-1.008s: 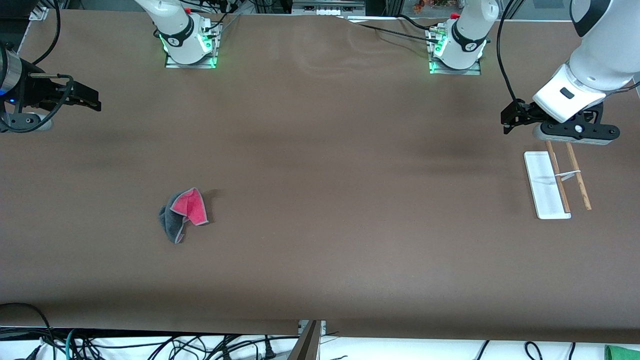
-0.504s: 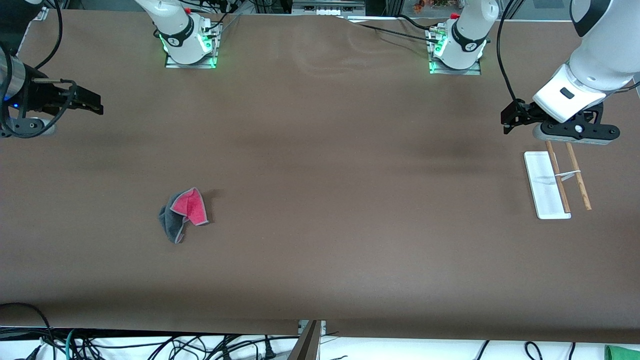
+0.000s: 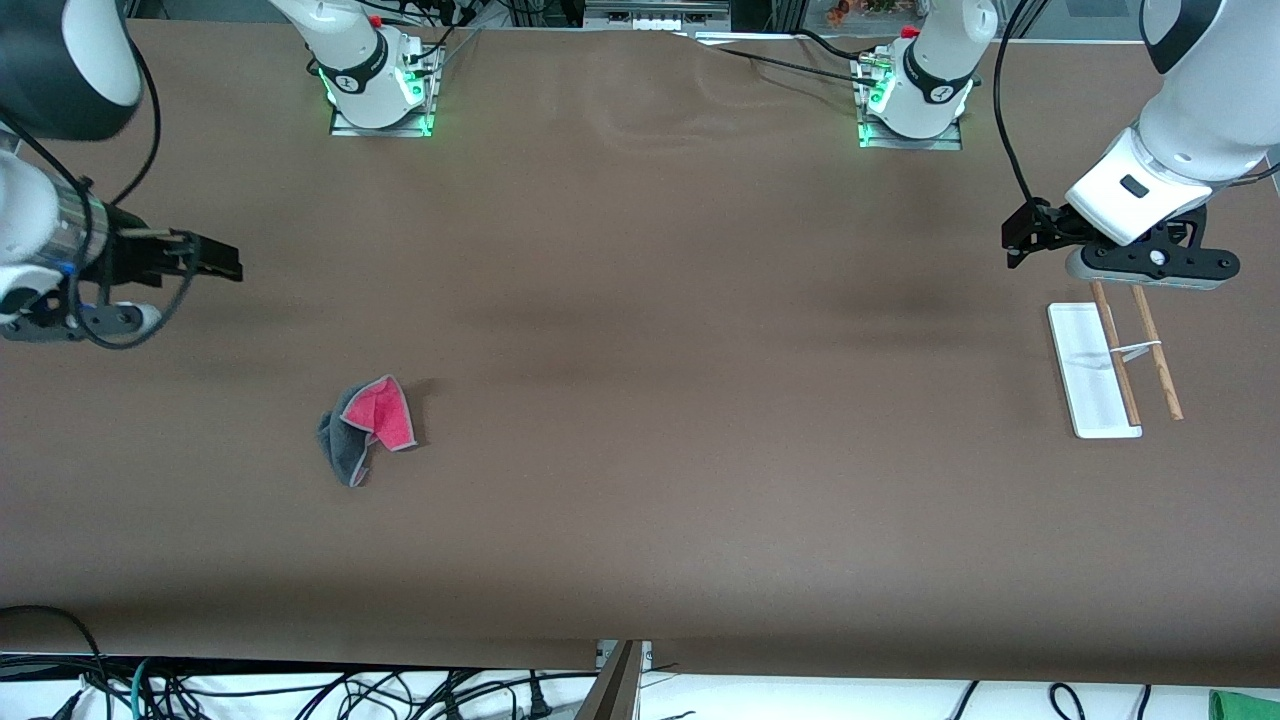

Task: Pass towel and hang on rack
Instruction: 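Move the right gripper out toward the pink-and-grey towel, then lower the open right gripper over the towel's grey corner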

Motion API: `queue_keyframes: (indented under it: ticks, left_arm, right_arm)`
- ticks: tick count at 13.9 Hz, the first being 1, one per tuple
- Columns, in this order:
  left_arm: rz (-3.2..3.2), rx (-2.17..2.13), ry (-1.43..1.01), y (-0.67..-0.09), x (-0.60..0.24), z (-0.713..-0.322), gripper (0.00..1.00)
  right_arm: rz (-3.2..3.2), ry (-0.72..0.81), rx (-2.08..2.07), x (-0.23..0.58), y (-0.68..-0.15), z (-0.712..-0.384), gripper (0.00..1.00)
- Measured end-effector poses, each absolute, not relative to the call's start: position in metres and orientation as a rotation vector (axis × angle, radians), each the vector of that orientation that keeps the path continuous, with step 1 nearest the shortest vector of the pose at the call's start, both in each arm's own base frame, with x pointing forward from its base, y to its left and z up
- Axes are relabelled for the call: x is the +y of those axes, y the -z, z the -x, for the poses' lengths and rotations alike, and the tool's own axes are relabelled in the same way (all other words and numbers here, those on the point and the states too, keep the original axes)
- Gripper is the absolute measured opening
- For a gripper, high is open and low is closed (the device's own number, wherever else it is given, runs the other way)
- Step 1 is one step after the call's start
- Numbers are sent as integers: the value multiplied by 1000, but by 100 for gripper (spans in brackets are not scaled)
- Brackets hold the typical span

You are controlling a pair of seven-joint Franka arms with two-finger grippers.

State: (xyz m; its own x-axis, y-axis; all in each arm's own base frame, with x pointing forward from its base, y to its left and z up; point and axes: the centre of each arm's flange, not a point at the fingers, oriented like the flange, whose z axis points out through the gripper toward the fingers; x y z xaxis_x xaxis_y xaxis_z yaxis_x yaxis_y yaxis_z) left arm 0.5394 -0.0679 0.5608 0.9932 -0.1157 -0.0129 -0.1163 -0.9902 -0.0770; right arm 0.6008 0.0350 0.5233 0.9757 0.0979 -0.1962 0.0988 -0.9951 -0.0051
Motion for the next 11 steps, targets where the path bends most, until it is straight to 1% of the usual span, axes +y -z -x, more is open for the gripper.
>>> queue_keyframes:
  ticks: [5,8,11]
  left_arm:
    - [3059,178,-13,-561,-68,-539,100]
    - [3059,178,-13,-561,-68,-539,100]
    - [3059,178,-14,-561,-68,-539,100]
  right_arm:
    - [-3128,313,206,54,-471,-627,100]
    - [-3136,364,199,51,-410,-646,100]
    - [-3150,375,191,49,-351,-662,100]
